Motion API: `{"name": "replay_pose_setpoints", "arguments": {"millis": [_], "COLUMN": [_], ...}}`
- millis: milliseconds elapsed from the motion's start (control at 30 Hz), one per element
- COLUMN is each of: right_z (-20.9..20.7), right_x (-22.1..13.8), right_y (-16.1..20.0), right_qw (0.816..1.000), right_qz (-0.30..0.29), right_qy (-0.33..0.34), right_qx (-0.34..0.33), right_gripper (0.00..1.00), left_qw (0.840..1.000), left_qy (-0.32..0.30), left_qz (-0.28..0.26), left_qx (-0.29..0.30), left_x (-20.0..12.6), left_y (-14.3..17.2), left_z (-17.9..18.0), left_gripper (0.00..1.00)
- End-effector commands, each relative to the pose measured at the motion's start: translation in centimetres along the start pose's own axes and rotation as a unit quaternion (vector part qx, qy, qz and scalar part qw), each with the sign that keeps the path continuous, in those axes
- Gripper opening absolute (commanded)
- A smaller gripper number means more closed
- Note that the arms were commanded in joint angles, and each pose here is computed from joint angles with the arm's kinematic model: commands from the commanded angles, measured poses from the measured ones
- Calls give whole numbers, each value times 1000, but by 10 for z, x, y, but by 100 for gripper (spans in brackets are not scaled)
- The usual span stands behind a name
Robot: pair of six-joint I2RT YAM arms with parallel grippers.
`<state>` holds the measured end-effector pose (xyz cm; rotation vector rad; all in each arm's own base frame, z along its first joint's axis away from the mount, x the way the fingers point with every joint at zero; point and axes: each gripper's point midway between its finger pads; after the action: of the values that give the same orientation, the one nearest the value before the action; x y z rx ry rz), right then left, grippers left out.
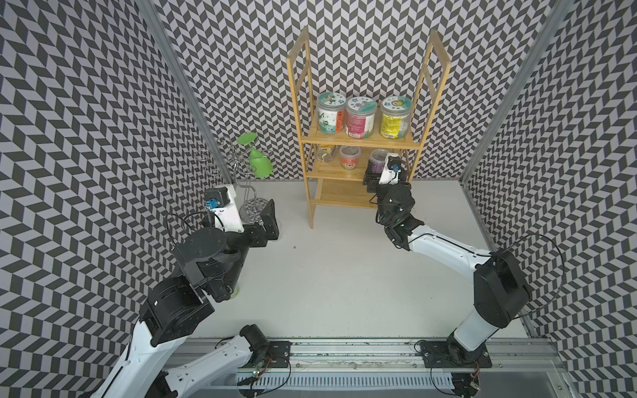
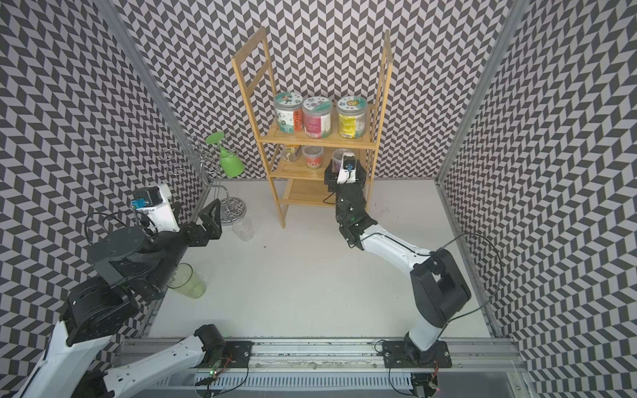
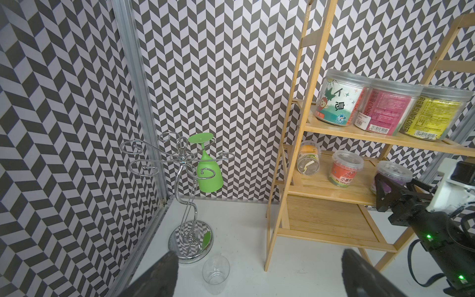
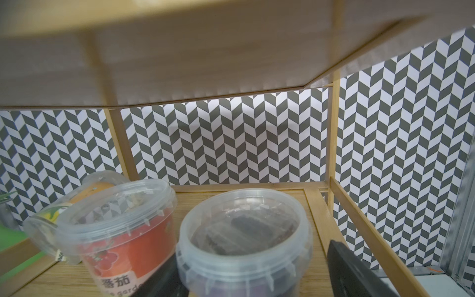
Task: Place the seed container on the shelf
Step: Place the seed jar on the shelf.
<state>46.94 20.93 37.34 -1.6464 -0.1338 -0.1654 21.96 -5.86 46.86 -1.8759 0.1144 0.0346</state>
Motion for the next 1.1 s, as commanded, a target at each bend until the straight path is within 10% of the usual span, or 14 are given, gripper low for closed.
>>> {"name": "replay_pose_setpoints", "arguments": {"millis": [0,1067], "right_z": [-1,-15], "right_x": [0,-30], "right_y": [6,-6], "right_qw": [1000,997], "right_qz": [18,71], "right_qy": [4,-25], "right_qx": [-2,-1], "right_gripper": [86,100], "left_qw": [1000,1000], "left_qy": [0,7], "left_qz": [-9,-10], "left_qx": [-5,-3], "left_x": [-2,-1], "left_y": [-4,-4], "left_z": [2,-2], "left_gripper": [100,99]}}
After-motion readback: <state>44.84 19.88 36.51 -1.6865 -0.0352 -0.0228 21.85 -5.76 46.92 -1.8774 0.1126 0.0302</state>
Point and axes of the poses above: each gripper's point midway between its finger pads, its own x axis out along the fingers, its own z axis along the line the jaws close on, y = z × x, and after that the axes turned 10 degrees about -x, right-handed
